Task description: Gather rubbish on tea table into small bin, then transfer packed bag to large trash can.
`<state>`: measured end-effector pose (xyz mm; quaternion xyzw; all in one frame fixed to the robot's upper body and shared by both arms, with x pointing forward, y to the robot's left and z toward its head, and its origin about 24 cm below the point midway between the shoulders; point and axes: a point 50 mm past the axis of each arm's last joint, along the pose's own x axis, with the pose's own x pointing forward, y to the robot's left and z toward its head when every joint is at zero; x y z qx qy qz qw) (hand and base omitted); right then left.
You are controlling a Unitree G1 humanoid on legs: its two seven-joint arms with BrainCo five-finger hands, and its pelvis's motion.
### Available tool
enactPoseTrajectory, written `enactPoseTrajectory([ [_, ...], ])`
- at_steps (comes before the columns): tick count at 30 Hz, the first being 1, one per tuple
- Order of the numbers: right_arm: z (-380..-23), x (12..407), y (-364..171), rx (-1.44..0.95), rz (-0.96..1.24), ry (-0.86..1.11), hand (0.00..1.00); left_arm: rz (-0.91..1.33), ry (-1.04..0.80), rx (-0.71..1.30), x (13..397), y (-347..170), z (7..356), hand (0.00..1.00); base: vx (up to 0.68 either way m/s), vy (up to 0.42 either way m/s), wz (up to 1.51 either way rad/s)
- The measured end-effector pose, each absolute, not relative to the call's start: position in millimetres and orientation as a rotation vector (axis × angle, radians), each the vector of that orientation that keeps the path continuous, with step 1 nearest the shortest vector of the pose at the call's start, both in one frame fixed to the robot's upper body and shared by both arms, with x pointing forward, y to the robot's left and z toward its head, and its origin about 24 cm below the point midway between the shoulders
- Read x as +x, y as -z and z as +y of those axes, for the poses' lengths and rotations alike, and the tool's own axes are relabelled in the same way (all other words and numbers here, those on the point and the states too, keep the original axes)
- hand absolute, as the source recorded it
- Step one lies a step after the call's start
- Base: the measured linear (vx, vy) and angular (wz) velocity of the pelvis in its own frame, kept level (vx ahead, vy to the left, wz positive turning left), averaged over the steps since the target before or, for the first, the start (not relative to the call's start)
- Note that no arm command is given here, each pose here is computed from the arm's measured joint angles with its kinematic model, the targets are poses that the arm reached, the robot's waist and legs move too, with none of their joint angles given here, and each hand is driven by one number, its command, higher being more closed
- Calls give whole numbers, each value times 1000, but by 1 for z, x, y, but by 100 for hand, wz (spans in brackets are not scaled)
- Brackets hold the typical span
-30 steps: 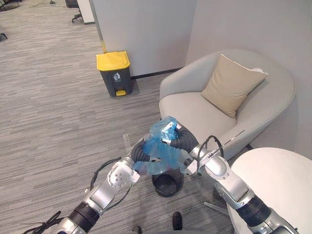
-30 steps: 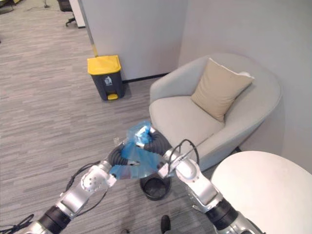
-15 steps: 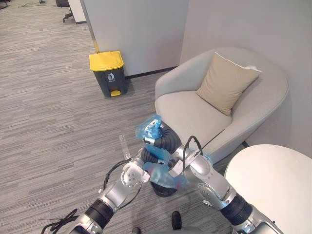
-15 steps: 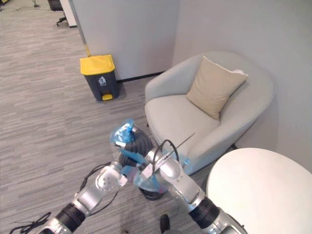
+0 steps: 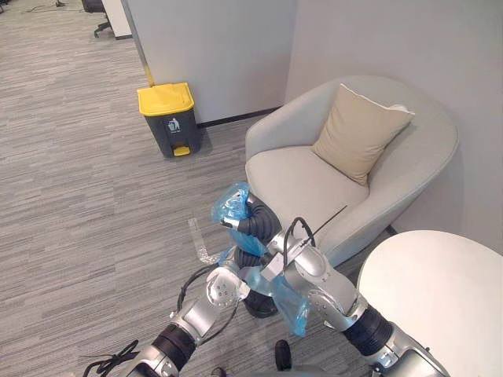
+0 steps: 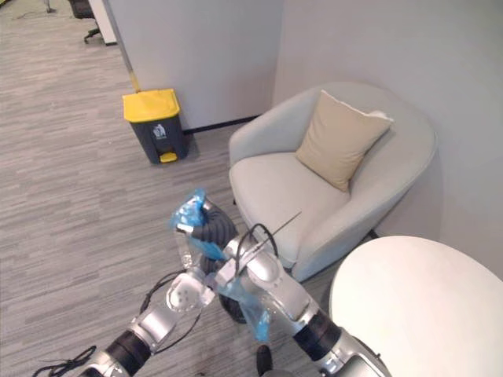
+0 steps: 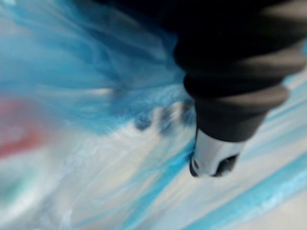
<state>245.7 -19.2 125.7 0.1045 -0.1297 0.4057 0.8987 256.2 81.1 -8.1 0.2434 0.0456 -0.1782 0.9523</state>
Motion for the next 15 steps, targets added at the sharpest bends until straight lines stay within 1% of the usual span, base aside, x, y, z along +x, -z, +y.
enactPoseTrajectory([
  [1,-20,246,-125,218,-270,-835,0,97,353,487,256,8,82,100,-27,5,-10],
  [2,-25,245,-121,211,-291,-769,0,138,269,430,256,12,94,100,-26,9,-11],
  [6,-34,247,-109,177,-266,-714,0,173,218,382,255,14,101,100,-6,3,-3],
  [8,-44,253,-101,127,-246,-656,0,184,158,343,256,14,109,100,0,0,0],
  [9,-52,257,-96,40,-250,-596,0,193,117,302,256,13,115,100,0,0,0],
  [12,-72,264,-94,-113,-276,-487,0,204,54,259,252,13,128,100,0,0,0],
  [15,-84,266,-93,-204,-288,-427,0,212,-3,237,250,13,139,100,0,0,0],
])
